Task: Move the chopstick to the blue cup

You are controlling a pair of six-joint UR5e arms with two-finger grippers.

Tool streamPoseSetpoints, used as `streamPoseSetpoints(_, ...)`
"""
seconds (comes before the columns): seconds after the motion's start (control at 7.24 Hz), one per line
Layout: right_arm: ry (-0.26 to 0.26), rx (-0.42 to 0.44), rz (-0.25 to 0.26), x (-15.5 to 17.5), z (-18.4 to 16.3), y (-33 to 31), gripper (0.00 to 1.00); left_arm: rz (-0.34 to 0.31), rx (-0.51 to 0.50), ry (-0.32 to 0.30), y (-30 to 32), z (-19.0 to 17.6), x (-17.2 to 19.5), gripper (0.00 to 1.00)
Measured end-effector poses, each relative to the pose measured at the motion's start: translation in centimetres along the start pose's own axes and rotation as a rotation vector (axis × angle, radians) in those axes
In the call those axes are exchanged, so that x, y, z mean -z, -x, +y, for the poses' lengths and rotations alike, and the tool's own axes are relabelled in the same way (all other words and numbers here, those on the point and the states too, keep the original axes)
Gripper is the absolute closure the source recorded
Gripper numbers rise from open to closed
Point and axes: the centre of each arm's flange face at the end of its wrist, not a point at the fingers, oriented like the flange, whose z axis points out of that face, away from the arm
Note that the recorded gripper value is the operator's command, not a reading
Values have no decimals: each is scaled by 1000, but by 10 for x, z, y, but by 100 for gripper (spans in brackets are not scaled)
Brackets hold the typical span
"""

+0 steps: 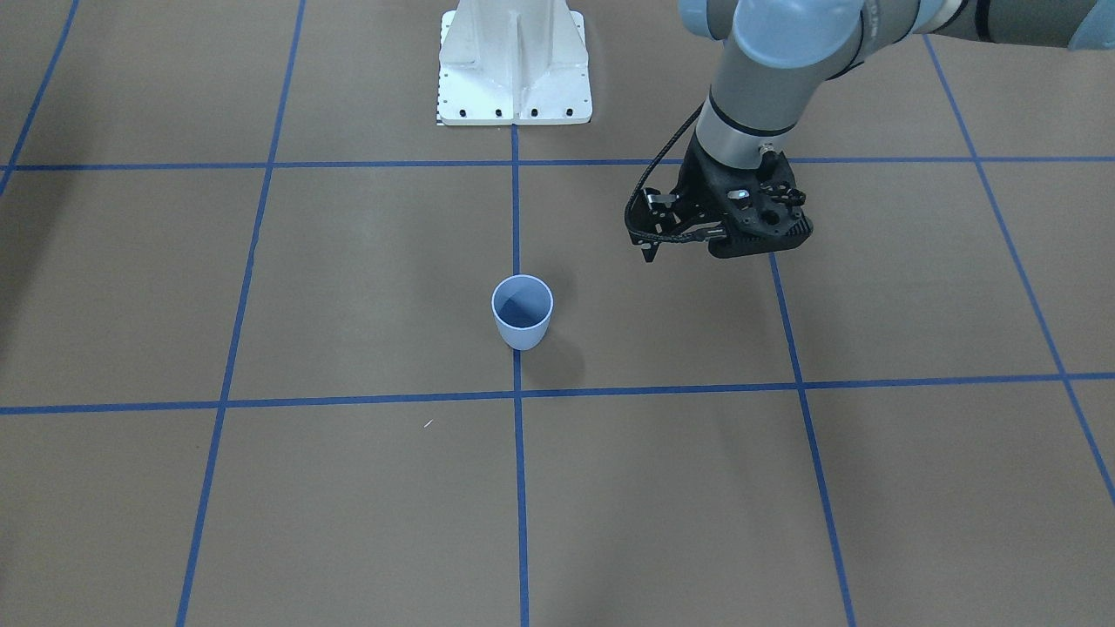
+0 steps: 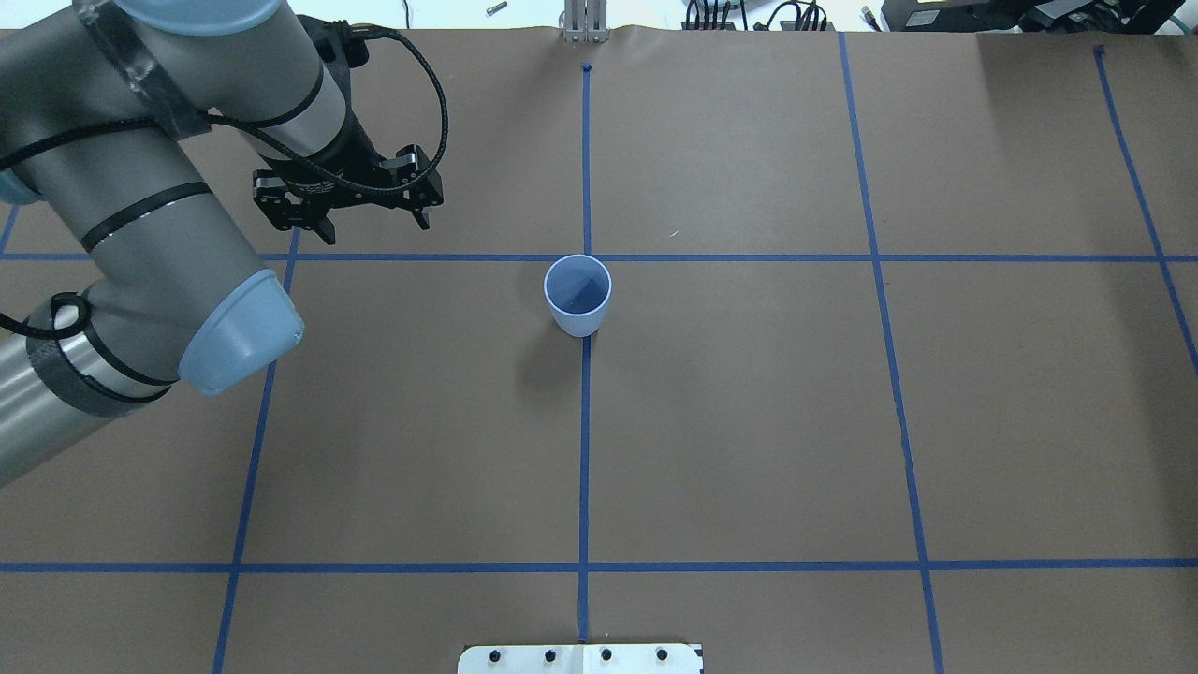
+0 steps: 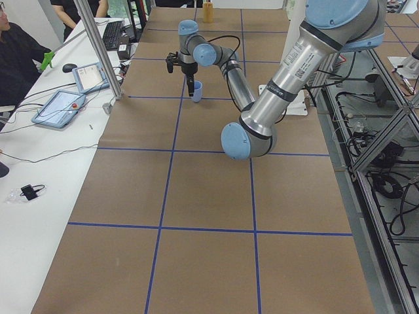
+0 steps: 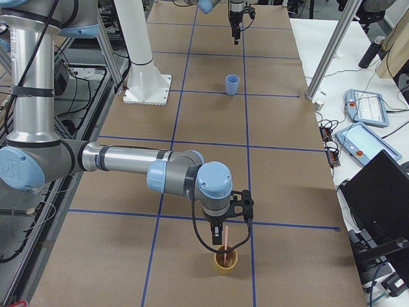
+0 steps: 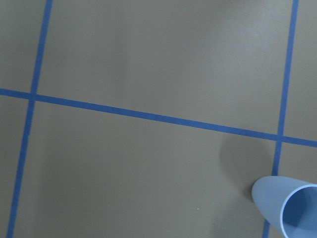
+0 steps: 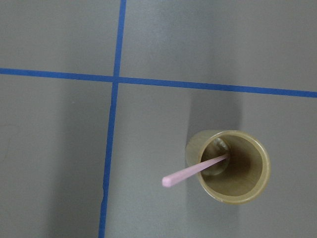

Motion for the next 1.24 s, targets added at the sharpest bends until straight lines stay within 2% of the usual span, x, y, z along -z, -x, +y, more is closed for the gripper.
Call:
streamPoseSetpoints(0.28, -13, -178, -3, 7, -14, -3, 0, 1, 7, -12, 12, -3, 7, 1)
streamPoseSetpoints(0.55, -29, -445, -6, 15, -29, 0, 0, 2, 11, -18, 18, -4, 11, 1)
streamPoseSetpoints(0.97, -9, -793, -4, 2, -49, -16, 0, 10, 4, -27, 19, -3, 20, 1)
streamPoseSetpoints(1.24, -13, -957, -2, -14, -62, -31, 0, 1, -29, -26, 21, -4, 20, 1)
